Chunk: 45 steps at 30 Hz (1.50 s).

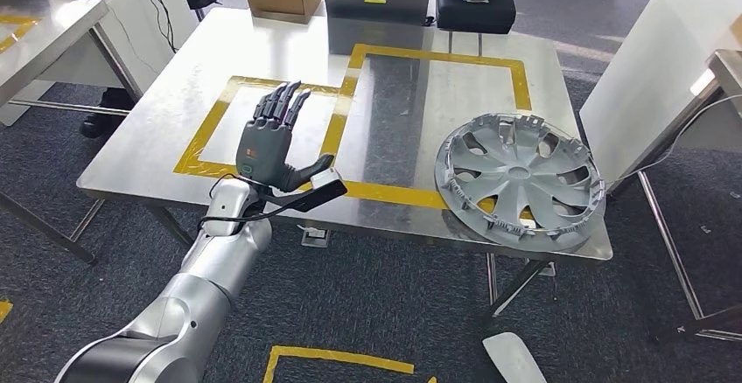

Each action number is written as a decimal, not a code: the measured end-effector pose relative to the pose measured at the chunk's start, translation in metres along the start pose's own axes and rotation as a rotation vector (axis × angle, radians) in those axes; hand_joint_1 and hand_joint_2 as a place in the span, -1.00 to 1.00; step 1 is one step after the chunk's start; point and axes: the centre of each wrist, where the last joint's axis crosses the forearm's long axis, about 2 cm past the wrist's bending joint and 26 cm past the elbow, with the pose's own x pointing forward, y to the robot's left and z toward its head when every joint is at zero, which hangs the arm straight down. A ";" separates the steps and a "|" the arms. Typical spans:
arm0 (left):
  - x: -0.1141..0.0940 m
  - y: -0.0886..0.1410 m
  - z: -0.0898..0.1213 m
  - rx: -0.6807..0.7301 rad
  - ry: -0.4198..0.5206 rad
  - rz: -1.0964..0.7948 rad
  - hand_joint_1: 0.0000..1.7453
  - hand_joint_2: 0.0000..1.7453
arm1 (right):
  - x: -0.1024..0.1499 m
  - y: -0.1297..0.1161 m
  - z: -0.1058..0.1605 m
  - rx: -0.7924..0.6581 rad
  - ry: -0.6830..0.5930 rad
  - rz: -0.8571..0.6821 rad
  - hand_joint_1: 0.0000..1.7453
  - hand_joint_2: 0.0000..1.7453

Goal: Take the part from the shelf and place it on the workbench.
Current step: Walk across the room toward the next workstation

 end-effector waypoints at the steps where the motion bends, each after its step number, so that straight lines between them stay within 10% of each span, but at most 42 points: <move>1: -0.001 0.000 -0.001 0.000 -0.001 -0.001 -1.00 -1.00 | 0.000 0.000 0.000 0.000 0.000 0.000 -1.00 -1.00; 45: -0.013 0.008 -0.010 -0.023 -0.018 -0.041 -1.00 -1.00 | 0.003 0.001 0.000 0.001 -0.039 -0.006 -1.00 -1.00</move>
